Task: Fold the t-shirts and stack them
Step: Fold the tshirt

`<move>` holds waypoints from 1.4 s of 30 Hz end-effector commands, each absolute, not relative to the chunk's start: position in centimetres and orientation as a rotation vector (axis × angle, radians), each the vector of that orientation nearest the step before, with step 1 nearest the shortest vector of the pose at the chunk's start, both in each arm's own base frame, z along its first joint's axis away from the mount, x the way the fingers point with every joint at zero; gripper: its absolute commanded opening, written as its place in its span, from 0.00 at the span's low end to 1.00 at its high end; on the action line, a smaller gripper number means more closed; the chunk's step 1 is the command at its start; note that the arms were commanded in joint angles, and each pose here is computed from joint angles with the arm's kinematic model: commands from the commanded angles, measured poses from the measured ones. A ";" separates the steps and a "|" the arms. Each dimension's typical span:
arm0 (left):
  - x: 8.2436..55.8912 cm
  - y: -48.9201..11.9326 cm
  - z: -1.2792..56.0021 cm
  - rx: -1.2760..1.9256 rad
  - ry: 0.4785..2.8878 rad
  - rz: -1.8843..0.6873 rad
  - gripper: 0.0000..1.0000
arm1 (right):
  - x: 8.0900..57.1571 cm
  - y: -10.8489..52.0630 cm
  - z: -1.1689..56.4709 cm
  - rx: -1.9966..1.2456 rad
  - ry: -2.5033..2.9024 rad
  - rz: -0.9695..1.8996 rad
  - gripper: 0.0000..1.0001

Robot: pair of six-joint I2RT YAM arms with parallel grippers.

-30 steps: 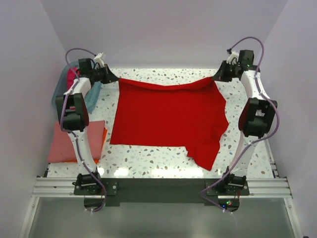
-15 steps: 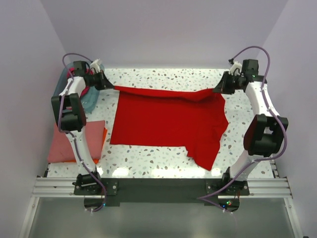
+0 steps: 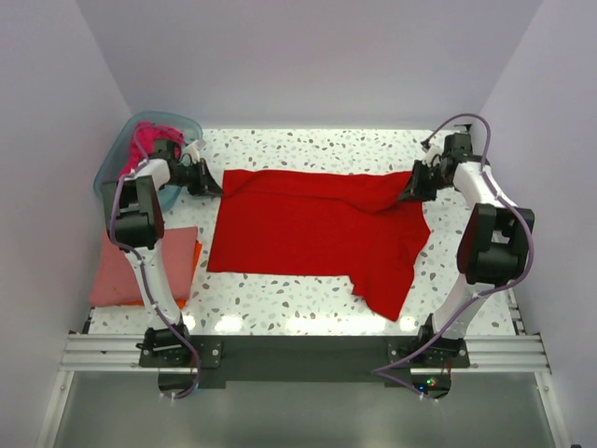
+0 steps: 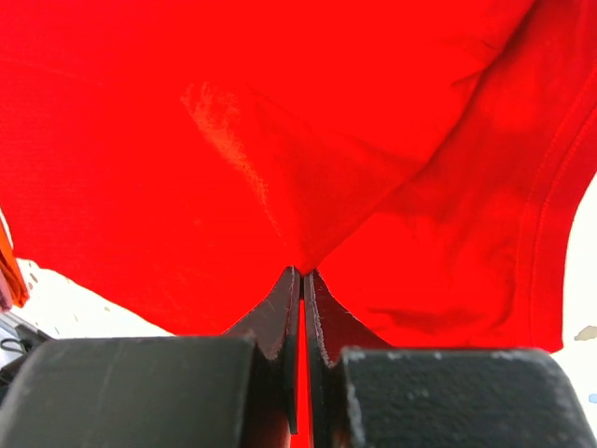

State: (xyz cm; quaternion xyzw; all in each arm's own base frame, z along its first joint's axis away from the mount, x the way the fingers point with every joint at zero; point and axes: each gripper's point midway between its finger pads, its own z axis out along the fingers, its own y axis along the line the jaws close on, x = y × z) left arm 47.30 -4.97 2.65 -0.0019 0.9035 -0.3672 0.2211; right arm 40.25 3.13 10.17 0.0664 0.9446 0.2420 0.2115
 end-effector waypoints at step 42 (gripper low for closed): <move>50.6 -6.2 12.6 0.487 2.275 -0.497 0.38 | 45.4 -2.6 14.2 -0.034 2.495 0.409 0.44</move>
